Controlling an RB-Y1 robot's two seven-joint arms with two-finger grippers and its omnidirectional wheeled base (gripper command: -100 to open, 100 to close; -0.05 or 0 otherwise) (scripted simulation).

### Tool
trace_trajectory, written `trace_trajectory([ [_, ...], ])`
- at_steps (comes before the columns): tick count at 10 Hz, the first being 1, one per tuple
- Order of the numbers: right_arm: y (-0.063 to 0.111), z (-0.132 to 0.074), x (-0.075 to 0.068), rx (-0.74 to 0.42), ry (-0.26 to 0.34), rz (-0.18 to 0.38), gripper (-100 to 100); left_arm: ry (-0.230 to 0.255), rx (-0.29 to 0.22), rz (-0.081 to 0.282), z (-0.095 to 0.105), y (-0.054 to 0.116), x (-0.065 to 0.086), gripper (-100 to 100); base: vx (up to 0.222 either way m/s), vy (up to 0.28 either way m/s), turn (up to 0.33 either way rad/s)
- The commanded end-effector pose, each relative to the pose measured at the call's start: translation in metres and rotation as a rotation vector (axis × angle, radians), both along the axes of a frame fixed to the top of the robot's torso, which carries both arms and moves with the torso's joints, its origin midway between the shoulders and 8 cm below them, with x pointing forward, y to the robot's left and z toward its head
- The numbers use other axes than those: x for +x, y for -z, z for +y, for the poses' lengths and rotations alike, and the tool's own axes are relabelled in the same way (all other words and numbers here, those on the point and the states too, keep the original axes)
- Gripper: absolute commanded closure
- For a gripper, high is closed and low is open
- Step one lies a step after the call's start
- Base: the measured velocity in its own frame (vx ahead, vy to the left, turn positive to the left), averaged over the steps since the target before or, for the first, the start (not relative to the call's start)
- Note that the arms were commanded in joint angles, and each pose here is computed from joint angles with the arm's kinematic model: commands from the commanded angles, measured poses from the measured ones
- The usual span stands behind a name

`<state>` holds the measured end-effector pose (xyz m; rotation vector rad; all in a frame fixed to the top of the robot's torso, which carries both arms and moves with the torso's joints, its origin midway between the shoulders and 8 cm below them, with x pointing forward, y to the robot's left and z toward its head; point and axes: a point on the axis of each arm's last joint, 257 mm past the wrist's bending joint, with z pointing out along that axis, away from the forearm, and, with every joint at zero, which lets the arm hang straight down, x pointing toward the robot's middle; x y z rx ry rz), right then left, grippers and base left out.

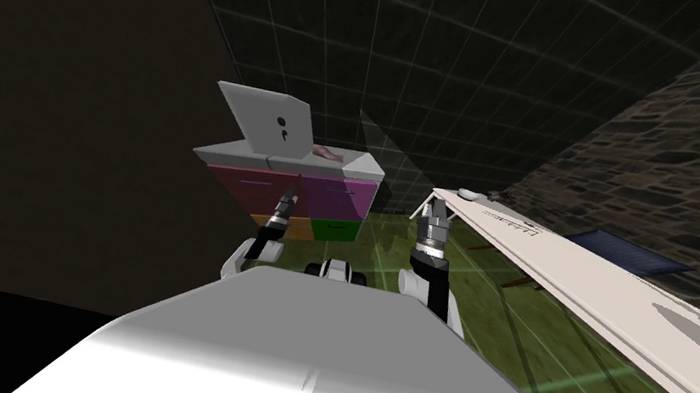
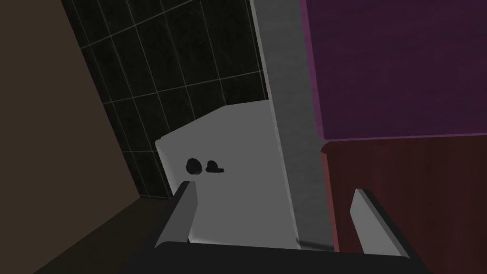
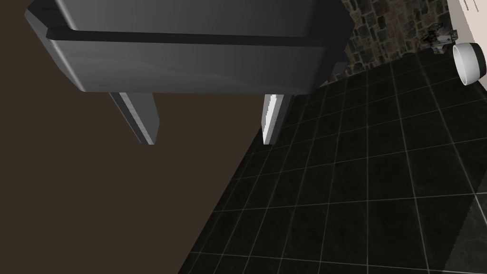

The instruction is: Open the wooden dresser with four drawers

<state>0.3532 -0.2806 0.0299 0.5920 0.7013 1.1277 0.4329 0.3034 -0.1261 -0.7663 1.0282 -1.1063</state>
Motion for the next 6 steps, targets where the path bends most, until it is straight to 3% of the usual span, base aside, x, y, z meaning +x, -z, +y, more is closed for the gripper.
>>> trace_trajectory([
  [1,0.000,0.000,0.000,0.000,0.000,0.000,0,-0.022,-0.018,0.059,0.007,0.028,0.009,-100,0.202,-0.184,0.002],
  [5,0.000,0.000,0.000,0.000,0.000,0.000,0,-0.049,-0.070,0.116,0.008,0.058,0.017,-100,0.114,-0.123,0.000],
  [6,0.000,0.000,0.000,0.000,0.000,0.000,0,-0.062,-0.113,0.136,0.003,0.071,0.020,-100,0.135,-0.119,-0.002],
])
